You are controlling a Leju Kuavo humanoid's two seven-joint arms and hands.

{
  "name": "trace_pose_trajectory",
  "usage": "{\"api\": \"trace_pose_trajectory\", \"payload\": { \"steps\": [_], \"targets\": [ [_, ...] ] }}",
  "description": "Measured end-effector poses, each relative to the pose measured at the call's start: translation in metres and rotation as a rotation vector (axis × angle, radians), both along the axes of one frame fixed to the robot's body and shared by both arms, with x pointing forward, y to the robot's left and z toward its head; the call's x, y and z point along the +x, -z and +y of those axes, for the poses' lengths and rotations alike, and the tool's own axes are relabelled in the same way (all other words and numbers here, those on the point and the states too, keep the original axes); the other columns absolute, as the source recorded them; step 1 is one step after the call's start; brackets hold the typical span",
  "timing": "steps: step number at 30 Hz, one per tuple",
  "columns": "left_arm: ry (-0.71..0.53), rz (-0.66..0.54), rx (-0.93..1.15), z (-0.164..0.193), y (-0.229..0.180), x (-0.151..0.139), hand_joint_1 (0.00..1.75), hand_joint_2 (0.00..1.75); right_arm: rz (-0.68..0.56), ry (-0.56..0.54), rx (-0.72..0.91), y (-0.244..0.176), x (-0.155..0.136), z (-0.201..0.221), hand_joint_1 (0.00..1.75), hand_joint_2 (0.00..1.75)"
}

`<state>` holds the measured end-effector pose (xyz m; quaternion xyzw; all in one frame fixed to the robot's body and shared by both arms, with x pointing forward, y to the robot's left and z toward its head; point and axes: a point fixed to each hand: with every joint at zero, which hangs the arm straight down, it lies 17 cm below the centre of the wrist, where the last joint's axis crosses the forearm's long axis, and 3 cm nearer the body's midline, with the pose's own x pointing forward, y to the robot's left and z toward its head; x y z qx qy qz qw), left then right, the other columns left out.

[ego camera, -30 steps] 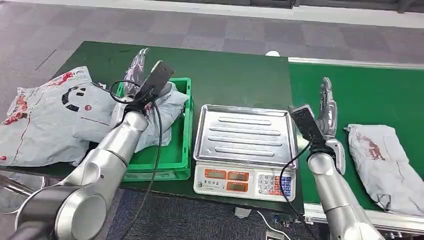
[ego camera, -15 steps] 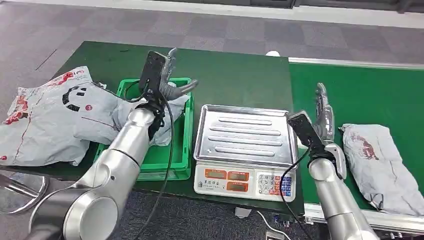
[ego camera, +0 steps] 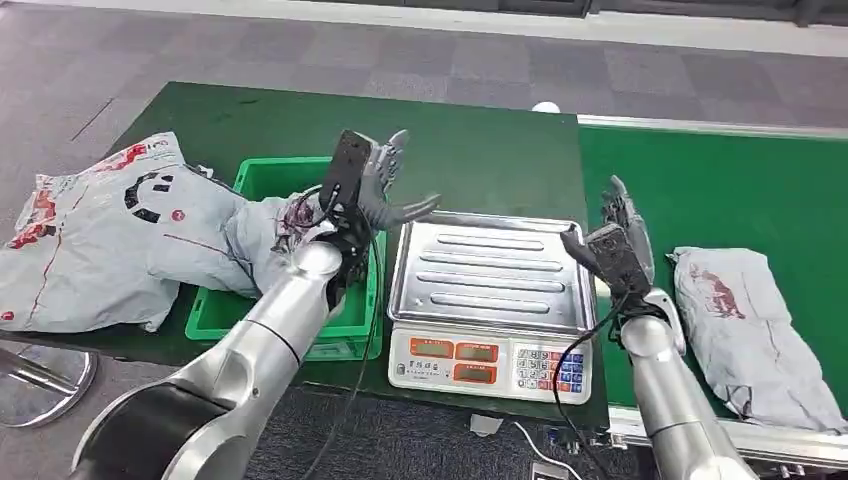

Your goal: Moved the parcel from conveyor to table for the left to box.

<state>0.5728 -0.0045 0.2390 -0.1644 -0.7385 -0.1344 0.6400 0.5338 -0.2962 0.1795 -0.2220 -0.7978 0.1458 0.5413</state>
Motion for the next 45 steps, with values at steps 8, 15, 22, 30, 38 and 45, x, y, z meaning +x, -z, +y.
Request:
{"api": "trace_pose_trajectory", "payload": {
  "steps": [8,15,22,30,38,45],
  "targets": [
    [-0.031,-0.019,0.108,-0.008,0.019,-0.007,0.00,1.75,-0.018,0.157,-0.102,0.005,0.012,-0.029,0.00,1.75],
    [-0.012,-0.030,0.138,-0.017,0.022,-0.013,0.00,1.75,0.011,0.202,-0.144,0.014,0.019,-0.043,0.00,1.75],
    [-0.008,-0.036,0.148,-0.019,0.023,-0.015,0.00,1.75,0.025,0.214,-0.157,0.020,0.020,-0.046,0.00,1.75],
    [-0.096,-0.121,0.231,-0.006,0.018,-0.008,0.00,1.75,-0.038,0.390,-0.489,0.018,0.002,-0.092,0.00,1.75],
    [-0.101,-0.127,0.252,0.000,0.027,-0.009,0.00,1.75,0.056,0.568,-0.754,0.050,-0.050,-0.165,0.00,1.75],
    [-0.124,-0.123,0.246,0.014,0.034,-0.007,0.00,1.75,0.163,0.701,-0.743,0.079,-0.101,-0.217,0.00,1.75]
  ]
}}
